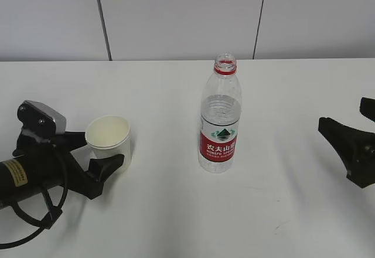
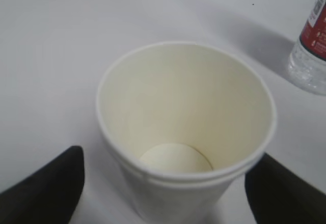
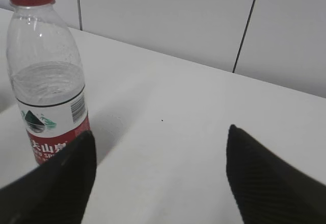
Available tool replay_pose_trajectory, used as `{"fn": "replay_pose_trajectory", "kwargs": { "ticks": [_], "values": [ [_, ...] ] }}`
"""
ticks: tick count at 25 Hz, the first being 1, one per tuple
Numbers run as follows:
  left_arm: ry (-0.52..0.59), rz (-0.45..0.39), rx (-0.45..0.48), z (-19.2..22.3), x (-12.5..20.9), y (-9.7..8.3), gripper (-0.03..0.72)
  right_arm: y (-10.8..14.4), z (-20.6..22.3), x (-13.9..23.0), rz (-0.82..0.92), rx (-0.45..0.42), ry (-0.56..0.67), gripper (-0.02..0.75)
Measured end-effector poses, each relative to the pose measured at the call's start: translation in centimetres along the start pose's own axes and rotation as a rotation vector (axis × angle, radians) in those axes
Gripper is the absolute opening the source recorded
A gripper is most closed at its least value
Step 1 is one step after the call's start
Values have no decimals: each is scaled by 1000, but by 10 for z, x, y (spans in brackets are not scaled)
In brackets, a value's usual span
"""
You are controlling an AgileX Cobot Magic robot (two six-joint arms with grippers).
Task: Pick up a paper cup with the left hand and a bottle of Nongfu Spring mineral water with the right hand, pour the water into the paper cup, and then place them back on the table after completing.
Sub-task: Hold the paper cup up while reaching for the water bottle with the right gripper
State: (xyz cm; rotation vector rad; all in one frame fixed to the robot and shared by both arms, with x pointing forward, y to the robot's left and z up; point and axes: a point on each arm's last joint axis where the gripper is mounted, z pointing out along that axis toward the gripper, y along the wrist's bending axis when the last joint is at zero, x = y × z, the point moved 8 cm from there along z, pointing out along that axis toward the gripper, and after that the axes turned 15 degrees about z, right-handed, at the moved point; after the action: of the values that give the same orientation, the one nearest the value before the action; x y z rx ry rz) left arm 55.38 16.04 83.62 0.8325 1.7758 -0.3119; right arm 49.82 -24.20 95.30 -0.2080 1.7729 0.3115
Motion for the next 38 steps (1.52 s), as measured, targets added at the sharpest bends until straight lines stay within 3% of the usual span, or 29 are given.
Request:
{"fn": "replay_pose_trajectory", "kwargs": {
  "ticks": [6,19,27,32,38],
  "values": [
    [4,24,44,11,3,-4,586,0,0,0,1,0,0,587],
    [13,47,48,18,1,0,580,0,0,0,1,0,0,587],
    [13,47,48,18,1,0,474,0,0,0,1,0,0,587],
    [-5,47,46,18,-2,1,463,1,0,0,-6,-6,2,587],
    [-89,72,88,17,-16,-7,450,12,4,12,-57,-83,51,587]
  ]
}}
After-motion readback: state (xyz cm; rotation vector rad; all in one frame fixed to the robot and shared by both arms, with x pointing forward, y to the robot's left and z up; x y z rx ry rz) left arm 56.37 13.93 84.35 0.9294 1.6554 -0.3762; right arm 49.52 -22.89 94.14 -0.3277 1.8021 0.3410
